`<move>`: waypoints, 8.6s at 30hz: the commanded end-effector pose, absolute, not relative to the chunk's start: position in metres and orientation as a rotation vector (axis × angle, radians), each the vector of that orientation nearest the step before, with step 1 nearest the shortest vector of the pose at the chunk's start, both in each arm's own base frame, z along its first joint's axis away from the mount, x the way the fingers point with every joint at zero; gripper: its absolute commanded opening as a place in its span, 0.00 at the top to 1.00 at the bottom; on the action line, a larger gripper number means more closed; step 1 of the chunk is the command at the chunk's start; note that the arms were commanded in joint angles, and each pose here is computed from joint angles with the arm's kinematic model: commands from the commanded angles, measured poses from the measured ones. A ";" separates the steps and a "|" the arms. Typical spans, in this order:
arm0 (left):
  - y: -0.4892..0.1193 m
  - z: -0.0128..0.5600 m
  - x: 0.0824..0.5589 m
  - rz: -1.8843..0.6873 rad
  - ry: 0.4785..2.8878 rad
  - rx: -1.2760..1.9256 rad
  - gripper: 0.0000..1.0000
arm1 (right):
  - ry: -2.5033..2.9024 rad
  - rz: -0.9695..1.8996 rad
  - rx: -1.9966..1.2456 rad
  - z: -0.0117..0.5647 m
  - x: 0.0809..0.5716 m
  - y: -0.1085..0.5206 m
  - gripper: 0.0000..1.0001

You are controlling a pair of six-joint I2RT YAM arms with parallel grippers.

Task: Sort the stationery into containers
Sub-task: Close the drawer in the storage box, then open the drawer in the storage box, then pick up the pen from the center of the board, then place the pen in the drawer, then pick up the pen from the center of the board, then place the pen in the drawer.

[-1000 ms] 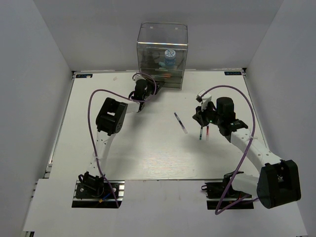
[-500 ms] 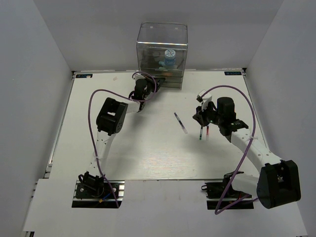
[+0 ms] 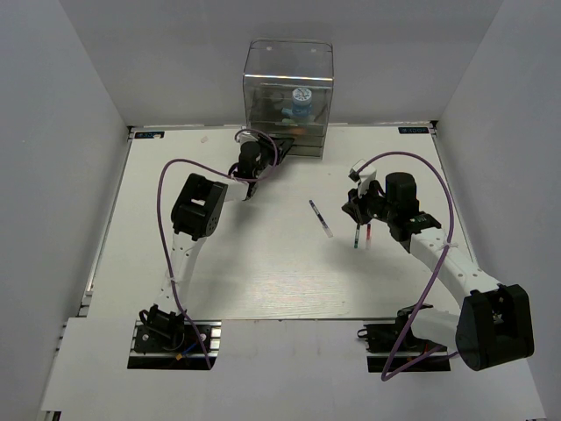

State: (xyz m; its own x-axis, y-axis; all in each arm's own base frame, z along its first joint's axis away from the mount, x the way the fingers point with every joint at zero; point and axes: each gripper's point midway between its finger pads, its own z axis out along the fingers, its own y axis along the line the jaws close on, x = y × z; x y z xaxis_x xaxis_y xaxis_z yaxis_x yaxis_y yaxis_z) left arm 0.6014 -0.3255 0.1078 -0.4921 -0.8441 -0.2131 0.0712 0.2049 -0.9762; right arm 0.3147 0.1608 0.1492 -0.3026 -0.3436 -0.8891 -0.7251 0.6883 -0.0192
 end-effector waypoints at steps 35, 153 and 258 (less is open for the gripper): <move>-0.309 0.090 0.618 -1.296 1.664 -0.827 0.74 | 1.868 0.484 -0.844 0.152 0.318 0.161 0.78; -0.179 0.180 0.346 -0.589 1.953 0.103 0.05 | 1.125 -0.029 -1.541 0.167 0.584 0.338 0.93; -0.351 0.210 0.514 -1.079 1.962 -0.850 1.00 | 1.968 0.347 -0.439 0.174 0.310 0.080 0.46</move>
